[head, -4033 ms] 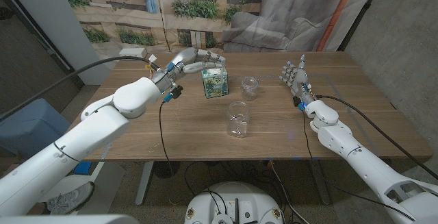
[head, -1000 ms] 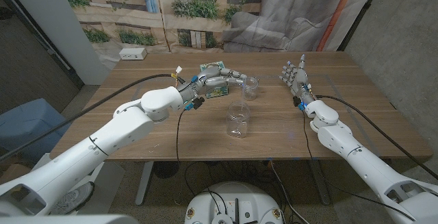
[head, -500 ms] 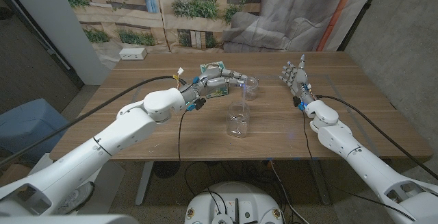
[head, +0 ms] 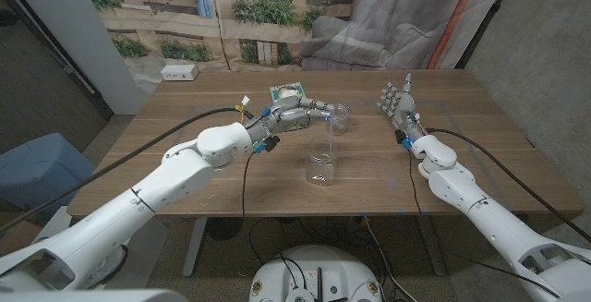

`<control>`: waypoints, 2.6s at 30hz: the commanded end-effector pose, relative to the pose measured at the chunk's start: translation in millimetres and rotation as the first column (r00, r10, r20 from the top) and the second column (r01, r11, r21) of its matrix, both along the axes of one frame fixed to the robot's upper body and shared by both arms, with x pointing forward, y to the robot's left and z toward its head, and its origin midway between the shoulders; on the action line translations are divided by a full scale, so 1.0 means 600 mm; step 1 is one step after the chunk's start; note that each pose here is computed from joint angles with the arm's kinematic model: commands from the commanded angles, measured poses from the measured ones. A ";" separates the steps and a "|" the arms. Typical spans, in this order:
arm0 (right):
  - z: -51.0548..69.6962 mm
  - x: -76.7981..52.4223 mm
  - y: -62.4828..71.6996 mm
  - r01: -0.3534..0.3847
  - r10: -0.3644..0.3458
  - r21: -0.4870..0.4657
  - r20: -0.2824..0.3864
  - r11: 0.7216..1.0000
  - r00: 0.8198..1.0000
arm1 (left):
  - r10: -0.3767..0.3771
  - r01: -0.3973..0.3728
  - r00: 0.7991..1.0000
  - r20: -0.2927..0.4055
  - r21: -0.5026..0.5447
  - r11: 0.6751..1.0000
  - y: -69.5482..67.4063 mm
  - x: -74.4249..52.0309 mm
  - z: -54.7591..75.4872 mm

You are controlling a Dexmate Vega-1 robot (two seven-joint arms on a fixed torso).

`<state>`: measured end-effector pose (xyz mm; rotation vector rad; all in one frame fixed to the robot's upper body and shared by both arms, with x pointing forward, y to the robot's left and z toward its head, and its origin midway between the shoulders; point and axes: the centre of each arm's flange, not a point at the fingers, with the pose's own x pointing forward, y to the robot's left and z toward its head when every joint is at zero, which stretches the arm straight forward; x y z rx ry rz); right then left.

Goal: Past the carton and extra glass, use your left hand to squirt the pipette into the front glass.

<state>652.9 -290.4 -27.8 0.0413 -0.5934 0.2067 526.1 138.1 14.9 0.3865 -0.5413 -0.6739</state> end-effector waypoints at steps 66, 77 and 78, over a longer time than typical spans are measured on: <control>0.000 0.000 0.000 0.000 0.000 0.000 0.000 1.000 1.000 | 0.052 -0.056 0.997 0.062 0.060 0.997 0.006 0.007 -0.036; 0.000 0.000 0.000 0.000 0.000 0.000 0.000 1.000 1.000 | 0.051 -0.057 0.994 0.092 0.064 0.996 0.007 0.005 -0.034; 0.000 0.000 0.000 0.000 0.000 0.000 0.000 1.000 1.000 | 0.053 -0.059 0.994 0.093 0.063 0.996 0.007 0.004 -0.034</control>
